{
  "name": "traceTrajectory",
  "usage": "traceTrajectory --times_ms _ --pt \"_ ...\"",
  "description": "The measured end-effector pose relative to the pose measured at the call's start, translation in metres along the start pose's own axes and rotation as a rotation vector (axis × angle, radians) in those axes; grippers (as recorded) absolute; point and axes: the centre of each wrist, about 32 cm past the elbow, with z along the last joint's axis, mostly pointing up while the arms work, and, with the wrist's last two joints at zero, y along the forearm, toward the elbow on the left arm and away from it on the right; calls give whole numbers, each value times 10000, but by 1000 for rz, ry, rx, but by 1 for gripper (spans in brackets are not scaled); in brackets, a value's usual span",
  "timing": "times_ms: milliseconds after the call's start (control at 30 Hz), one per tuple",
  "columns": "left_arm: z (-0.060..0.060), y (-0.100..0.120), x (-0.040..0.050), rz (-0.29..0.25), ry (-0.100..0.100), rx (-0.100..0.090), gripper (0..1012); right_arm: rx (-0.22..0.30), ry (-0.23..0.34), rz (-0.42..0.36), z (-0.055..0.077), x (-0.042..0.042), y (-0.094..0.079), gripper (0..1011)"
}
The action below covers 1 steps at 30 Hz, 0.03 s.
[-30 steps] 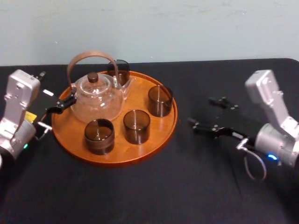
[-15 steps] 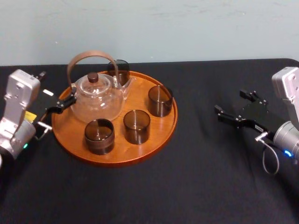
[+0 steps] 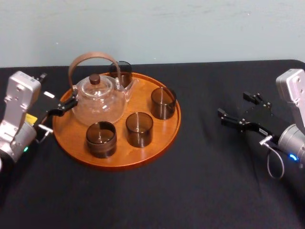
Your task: Pick up the glass from the table and place it on the tray.
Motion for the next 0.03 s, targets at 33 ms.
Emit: traceTrajectory --times_ms 33 --pt "0 0 0 0 0 0 1009 0 0 0 1 0 0 1002"
